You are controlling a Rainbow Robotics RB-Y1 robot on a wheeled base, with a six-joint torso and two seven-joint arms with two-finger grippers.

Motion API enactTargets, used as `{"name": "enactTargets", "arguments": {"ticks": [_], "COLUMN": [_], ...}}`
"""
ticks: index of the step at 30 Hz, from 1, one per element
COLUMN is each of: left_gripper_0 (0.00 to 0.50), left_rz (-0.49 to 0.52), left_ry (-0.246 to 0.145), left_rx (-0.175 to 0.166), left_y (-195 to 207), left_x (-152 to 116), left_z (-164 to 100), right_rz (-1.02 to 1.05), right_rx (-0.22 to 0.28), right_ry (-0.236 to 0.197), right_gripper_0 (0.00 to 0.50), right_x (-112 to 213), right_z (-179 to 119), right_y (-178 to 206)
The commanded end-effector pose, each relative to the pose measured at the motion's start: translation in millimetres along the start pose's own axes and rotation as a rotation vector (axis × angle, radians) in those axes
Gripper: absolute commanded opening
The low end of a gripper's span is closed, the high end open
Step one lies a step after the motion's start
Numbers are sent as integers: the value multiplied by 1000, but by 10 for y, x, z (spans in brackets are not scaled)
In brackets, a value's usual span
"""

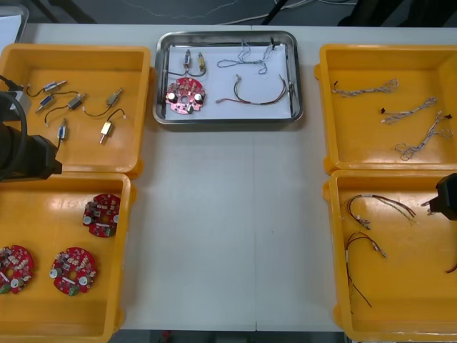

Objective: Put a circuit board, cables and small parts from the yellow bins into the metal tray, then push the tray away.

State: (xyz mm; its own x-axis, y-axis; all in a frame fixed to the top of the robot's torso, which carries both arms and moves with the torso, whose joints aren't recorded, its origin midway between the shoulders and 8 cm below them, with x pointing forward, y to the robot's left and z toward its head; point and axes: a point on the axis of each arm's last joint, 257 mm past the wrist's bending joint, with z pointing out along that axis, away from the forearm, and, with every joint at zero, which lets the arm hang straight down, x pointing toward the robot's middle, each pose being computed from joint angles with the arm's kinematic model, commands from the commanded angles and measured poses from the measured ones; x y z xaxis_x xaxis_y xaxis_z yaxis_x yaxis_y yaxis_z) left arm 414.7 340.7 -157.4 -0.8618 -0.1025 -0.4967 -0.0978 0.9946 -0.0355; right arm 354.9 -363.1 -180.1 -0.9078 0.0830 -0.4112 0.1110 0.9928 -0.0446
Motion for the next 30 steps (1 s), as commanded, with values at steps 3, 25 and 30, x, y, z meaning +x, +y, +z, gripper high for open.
{"name": "enactTargets", "arguments": {"ticks": [3,25,30], "left_gripper_0": [500,500,500], "left_rz": [-12,-12,-12], "left_ry": [-35,-35,-35], "left_rx": [-29,-29,-29], "left_y": [123,123,123], "left_x": [-79,-79,-79], "left_z": [-139,-139,-139], "right_rz": [53,28,17], "right_rx": [-15,-47,-51], "right_ry": [-14,-68,-88], "right_gripper_0": [500,500,500], "right_x": [32,-71,-107], "right_z": [17,54,19], "right_y": [15,142,167]}}
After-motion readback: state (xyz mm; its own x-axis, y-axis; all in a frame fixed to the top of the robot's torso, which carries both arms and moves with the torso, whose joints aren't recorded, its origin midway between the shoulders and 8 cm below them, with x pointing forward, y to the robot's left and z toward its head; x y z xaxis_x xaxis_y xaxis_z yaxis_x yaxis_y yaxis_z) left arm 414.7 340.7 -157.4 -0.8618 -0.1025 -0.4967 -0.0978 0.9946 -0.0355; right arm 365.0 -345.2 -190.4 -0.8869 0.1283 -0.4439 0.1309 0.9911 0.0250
